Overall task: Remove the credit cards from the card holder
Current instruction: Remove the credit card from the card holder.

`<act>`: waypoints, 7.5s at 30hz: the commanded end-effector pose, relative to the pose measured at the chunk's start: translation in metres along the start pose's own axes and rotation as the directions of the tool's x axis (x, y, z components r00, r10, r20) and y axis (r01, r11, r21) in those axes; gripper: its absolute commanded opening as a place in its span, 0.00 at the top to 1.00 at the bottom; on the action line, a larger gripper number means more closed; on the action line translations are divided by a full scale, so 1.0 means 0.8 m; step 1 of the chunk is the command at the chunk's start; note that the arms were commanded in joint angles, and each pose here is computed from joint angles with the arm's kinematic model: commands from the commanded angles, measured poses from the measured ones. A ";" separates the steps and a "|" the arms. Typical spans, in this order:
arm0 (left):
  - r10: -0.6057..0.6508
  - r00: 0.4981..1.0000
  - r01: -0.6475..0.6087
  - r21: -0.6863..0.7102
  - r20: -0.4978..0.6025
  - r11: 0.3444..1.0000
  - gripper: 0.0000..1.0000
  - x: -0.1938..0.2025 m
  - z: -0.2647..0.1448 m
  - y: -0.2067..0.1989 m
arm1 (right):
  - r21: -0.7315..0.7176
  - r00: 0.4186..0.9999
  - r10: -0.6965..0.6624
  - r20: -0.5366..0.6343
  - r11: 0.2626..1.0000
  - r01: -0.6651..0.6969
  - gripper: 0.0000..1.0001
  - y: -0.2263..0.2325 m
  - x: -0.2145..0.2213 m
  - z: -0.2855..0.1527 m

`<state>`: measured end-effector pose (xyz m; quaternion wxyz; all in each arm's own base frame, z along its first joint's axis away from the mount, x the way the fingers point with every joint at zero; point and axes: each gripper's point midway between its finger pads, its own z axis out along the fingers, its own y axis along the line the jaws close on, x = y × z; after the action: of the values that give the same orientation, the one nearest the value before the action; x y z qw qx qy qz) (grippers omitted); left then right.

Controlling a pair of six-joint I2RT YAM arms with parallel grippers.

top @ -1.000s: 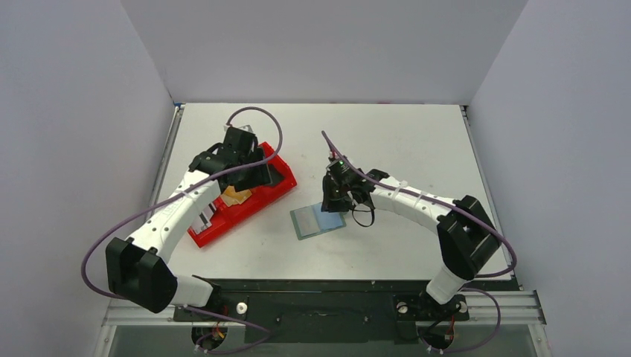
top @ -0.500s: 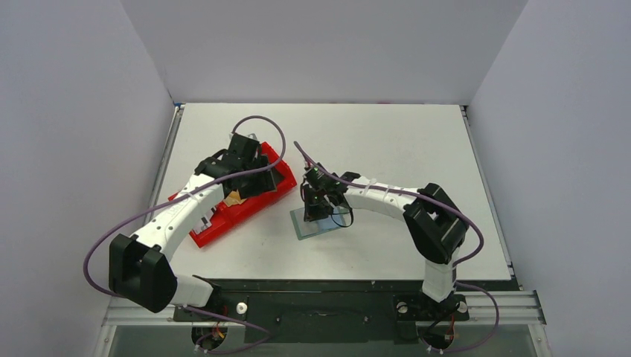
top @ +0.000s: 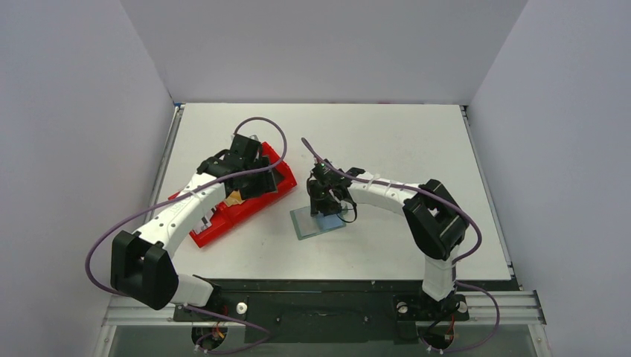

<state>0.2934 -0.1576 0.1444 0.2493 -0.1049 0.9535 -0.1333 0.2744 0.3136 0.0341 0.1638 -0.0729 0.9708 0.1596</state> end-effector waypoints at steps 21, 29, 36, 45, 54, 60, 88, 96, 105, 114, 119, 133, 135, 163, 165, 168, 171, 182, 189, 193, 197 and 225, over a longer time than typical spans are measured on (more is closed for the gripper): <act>0.000 1.000 -0.001 0.003 0.029 1.000 0.48 -0.010 -0.010 0.001 | 0.127 0.971 -0.175 0.162 0.980 0.155 0.52 0.041 -0.021 -0.053; -0.059 0.997 0.061 -0.024 0.054 0.998 0.48 -0.020 -0.018 0.023 | 0.083 0.974 -0.199 0.105 0.978 0.191 0.49 0.061 -0.008 -0.028; -0.127 0.989 0.128 -0.013 0.071 0.992 0.48 -0.029 -0.024 0.044 | 0.077 0.972 -0.222 0.075 0.973 0.217 0.44 0.070 0.000 -0.010; -0.176 0.982 0.175 0.012 0.071 0.984 0.48 -0.027 -0.025 0.052 | 0.117 0.969 -0.244 0.041 0.964 0.238 0.42 0.065 0.014 0.006; -0.178 0.982 0.177 0.021 0.067 0.984 0.48 -0.027 -0.024 0.051 | 0.243 0.955 -0.296 0.040 0.929 0.278 0.42 0.050 0.014 0.006; -0.178 0.982 0.177 0.026 0.058 0.984 0.48 -0.025 -0.021 0.050 | 0.267 0.950 -0.313 0.008 0.916 0.300 0.42 0.046 0.022 0.014; -0.103 0.992 0.111 0.100 -0.074 0.989 0.48 0.012 0.007 0.016 | -0.101 0.998 -0.063 0.005 0.993 0.063 0.95 0.070 0.008 -0.011; -0.064 0.984 0.089 0.152 -0.164 0.984 0.48 0.045 0.029 -0.016 | -0.256 0.997 0.068 0.030 0.965 -0.058 0.97 0.074 -0.009 -0.031; -0.045 0.976 0.077 0.142 -0.213 0.987 0.57 0.067 0.060 -0.031 | -0.362 0.979 0.199 0.046 0.917 -0.169 0.97 0.058 -0.022 -0.045; -0.007 0.970 0.038 0.122 -0.243 0.992 0.61 0.079 0.087 -0.040 | -0.255 0.971 0.222 0.094 0.948 -0.192 0.85 0.013 -0.020 -0.050; 0.028 0.967 0.006 0.132 -0.255 0.991 0.64 0.082 0.099 -0.059 | -0.226 0.966 0.235 0.109 0.952 -0.206 0.76 -0.001 -0.015 -0.051; 0.085 0.961 -0.047 0.150 -0.262 0.988 0.67 0.084 0.111 -0.095 | -0.035 0.960 0.215 0.179 0.977 -0.212 0.73 -0.060 -0.004 -0.068; 0.074 0.965 -0.044 0.122 -0.252 0.992 0.66 0.080 0.110 -0.086 | -0.018 0.959 0.210 0.190 0.977 -0.211 0.74 -0.064 -0.006 -0.072; -0.159 0.985 0.164 0.099 -0.064 0.981 0.66 0.002 0.018 0.041 | 0.138 0.993 -0.052 0.105 0.990 0.037 0.43 0.066 -0.029 -0.022; -0.161 0.985 0.167 0.106 -0.063 0.980 0.66 0.002 0.016 0.043 | 0.151 0.994 -0.059 0.091 0.987 0.044 0.42 0.067 -0.025 -0.013; -0.159 0.985 0.166 0.112 -0.065 0.980 0.66 0.002 0.014 0.045 | 0.172 0.995 -0.071 0.072 0.983 0.058 0.41 0.068 -0.020 -0.004; -0.156 0.986 0.163 0.119 -0.064 0.979 0.66 0.001 0.013 0.045 | 0.197 0.995 -0.078 0.064 0.978 0.064 0.41 0.065 -0.019 0.007; -0.152 0.986 0.160 0.134 -0.070 0.978 0.66 0.002 0.013 0.043 | 0.268 0.994 -0.101 0.034 0.959 0.088 0.40 0.049 -0.012 0.025; -0.153 0.985 0.162 0.141 -0.076 0.977 0.66 0.002 0.016 0.041 | 0.294 0.993 -0.116 0.001 0.949 0.111 0.42 0.040 0.003 0.033; -0.151 0.985 0.162 0.144 -0.081 0.976 0.66 0.002 0.018 0.040 | 0.289 0.993 -0.116 -0.012 0.951 0.115 0.52 0.037 0.009 0.037; -0.147 0.984 0.161 0.147 -0.101 0.976 0.66 0.008 0.022 0.038 | 0.245 0.995 -0.099 -0.013 0.965 0.099 0.70 0.040 0.012 0.035; -0.055 0.970 0.097 0.169 -0.238 0.981 0.66 0.063 0.077 -0.021 | -0.118 0.991 0.108 0.081 0.988 -0.098 1.00 0.062 -0.026 -0.014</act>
<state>0.2677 -0.1852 0.0672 0.1178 -0.1040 0.9639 -0.2148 0.2704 0.3504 0.0369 0.1705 -0.0491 0.9705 0.1635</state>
